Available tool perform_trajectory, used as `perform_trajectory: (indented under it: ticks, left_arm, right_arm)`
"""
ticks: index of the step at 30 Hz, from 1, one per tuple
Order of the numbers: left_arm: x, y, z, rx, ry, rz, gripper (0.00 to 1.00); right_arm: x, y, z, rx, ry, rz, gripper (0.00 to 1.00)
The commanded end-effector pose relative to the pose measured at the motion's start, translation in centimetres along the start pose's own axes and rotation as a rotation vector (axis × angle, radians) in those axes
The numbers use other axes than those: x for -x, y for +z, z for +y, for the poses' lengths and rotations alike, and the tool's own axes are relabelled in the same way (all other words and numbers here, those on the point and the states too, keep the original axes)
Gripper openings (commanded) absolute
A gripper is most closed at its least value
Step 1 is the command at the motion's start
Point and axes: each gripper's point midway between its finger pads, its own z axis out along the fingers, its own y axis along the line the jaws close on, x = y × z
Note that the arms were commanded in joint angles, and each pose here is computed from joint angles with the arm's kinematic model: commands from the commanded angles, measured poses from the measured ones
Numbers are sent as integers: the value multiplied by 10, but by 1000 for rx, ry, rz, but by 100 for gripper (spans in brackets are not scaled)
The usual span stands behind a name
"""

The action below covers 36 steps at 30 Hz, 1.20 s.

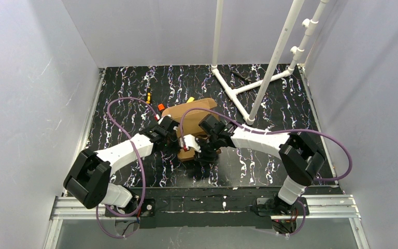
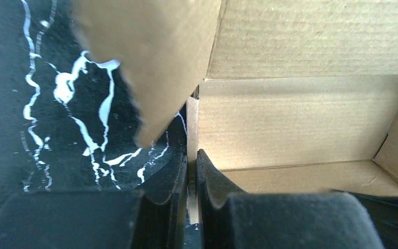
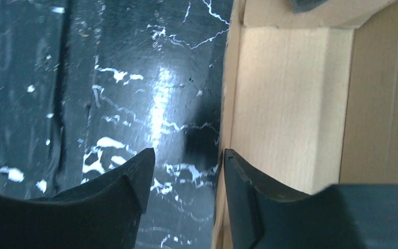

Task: Fold the paper box

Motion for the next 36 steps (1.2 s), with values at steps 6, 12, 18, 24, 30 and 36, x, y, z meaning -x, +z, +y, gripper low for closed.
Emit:
perform_trajectory:
  ticks: [6,12,18,24,30,36]
  left_arm:
    - [30,-20,29,214,143,-114,0]
    - [39,-19,36,277,175,-136,0]
    - [44,-9,30,274,156,-155,0]
    - [43,1,34,285,154,-101,23]
    - [48,7,36,270,121,-82,27]
    - [47,15,33,275,144,-46,16]
  right_arm:
    - [43,-92,24,129,-96,-306,64]
    - [41,-121,-20,-42,113,-435,66]
    - [18,-122,-68,-226,414,-539,70]
    - [9,-112,-76,-250,489,-551,69]
    - [6,-109,-77,-244,502,-545,69]
    - [4,-108,-77,-246,508,-540,69]
